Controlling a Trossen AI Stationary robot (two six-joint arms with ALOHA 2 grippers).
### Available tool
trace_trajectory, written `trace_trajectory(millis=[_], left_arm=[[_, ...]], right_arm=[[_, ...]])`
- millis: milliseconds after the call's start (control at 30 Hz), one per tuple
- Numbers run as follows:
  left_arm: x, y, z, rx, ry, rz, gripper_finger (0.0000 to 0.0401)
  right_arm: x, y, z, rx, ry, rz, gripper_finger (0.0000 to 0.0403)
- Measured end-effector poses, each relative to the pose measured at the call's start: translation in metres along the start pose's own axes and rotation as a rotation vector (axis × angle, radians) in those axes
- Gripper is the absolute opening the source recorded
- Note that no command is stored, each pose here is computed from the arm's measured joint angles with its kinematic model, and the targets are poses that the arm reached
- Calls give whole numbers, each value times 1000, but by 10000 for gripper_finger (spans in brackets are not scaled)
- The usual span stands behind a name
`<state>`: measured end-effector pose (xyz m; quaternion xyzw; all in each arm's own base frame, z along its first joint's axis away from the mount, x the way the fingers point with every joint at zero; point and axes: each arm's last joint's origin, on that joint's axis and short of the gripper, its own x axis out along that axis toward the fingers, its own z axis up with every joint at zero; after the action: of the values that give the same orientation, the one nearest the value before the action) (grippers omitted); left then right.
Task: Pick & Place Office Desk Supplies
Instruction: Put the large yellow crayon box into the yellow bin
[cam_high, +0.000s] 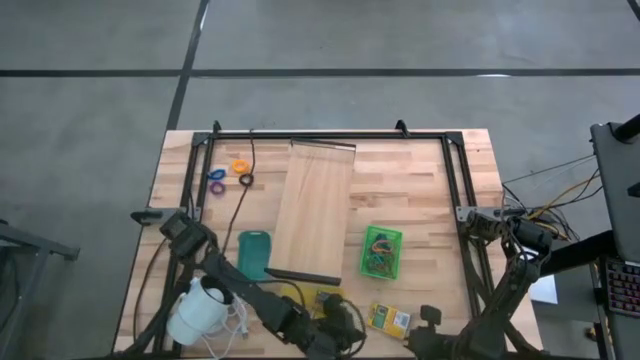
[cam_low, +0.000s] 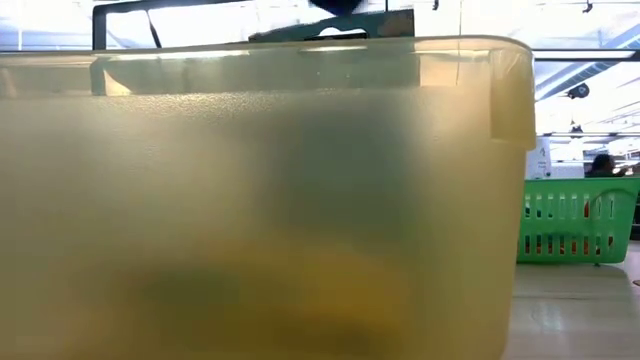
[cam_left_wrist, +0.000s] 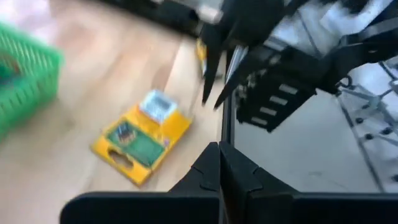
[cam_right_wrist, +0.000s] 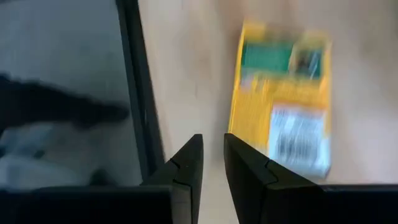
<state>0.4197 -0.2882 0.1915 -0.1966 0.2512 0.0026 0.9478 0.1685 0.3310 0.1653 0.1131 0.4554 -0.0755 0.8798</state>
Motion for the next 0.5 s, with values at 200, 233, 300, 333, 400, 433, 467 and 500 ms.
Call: trace_trajectory(millis=[200,233,300,333,400,433,467,500], left_arm=[[15,13,-4,-68,36,3,1],[16,14,-4,-71,38,7,1],[17,15,-4,-75,38,9,1],[17,15,-4,-75,40,8,1],[17,16,-4,-63,39,11,1],[17,16,-3,-62,38,11,1],[17,16,-3,-62,37,12,1],[17,16,-3,-61,37,12,1]], right_arm=[[-6,1,10,-58,-152,-51,63],[-5,1,9,-60,-157,-56,63],[-2,-3,8,-68,-158,-74,63],[-1,-5,7,-70,-155,-85,63],[2,-9,5,-74,-151,-104,63],[3,-11,4,-78,-150,-111,63],[4,-12,3,-82,-148,-117,63],[6,-14,3,-85,-147,-122,63]])
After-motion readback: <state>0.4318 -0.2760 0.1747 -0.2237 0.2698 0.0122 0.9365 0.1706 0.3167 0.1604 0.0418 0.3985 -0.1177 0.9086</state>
